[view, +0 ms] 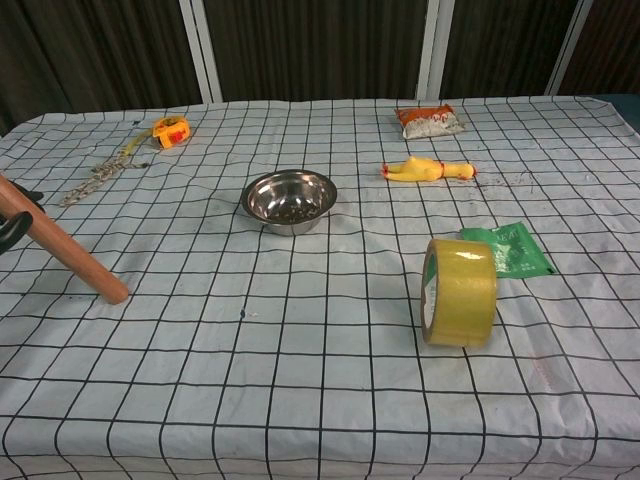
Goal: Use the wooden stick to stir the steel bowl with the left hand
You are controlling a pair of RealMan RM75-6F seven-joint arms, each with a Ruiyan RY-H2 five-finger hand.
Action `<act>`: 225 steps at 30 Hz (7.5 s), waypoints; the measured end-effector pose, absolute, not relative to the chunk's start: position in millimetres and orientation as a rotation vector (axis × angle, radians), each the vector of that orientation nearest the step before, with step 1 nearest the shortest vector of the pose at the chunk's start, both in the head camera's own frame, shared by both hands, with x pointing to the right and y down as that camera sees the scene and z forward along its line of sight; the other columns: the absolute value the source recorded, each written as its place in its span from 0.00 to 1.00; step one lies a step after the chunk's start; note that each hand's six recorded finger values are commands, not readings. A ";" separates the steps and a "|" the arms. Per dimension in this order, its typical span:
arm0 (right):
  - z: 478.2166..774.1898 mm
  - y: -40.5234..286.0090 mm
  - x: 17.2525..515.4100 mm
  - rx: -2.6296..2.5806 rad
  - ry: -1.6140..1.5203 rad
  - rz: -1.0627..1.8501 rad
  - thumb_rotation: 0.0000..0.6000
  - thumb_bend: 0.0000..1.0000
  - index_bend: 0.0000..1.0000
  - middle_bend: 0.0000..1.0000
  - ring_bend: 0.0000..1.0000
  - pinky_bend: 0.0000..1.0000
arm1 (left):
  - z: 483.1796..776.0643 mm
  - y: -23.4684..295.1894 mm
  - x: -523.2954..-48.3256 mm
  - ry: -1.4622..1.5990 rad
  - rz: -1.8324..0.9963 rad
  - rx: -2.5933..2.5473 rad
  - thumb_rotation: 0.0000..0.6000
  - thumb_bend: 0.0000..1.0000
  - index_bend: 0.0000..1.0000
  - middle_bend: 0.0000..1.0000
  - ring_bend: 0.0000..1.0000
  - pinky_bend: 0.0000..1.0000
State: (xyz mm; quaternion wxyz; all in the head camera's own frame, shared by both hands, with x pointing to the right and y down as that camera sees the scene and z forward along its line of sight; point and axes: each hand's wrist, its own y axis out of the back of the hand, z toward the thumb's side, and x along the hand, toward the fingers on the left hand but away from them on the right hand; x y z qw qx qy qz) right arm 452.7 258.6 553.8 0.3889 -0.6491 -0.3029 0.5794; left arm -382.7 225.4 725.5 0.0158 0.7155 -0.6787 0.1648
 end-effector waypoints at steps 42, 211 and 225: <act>551.6 260.7 453.9 -1.666 -0.768 1.471 1.00 0.43 0.00 0.00 0.00 0.00 | 702.3 196.5 -363.1 -1.618 0.213 1.764 1.00 0.30 0.64 0.74 0.46 0.59; 523.9 264.6 461.1 -1.759 -0.829 1.390 1.00 0.43 0.00 0.00 0.00 0.02 | 740.8 197.6 -297.2 -1.231 1.917 2.923 1.00 0.31 0.00 0.00 0.00 0.06; 520.5 264.7 463.0 -1.757 -0.842 1.374 1.00 0.43 0.00 0.00 0.00 0.03 | 737.4 205.6 -306.4 -1.010 1.998 2.935 1.00 0.31 0.00 0.00 0.00 0.06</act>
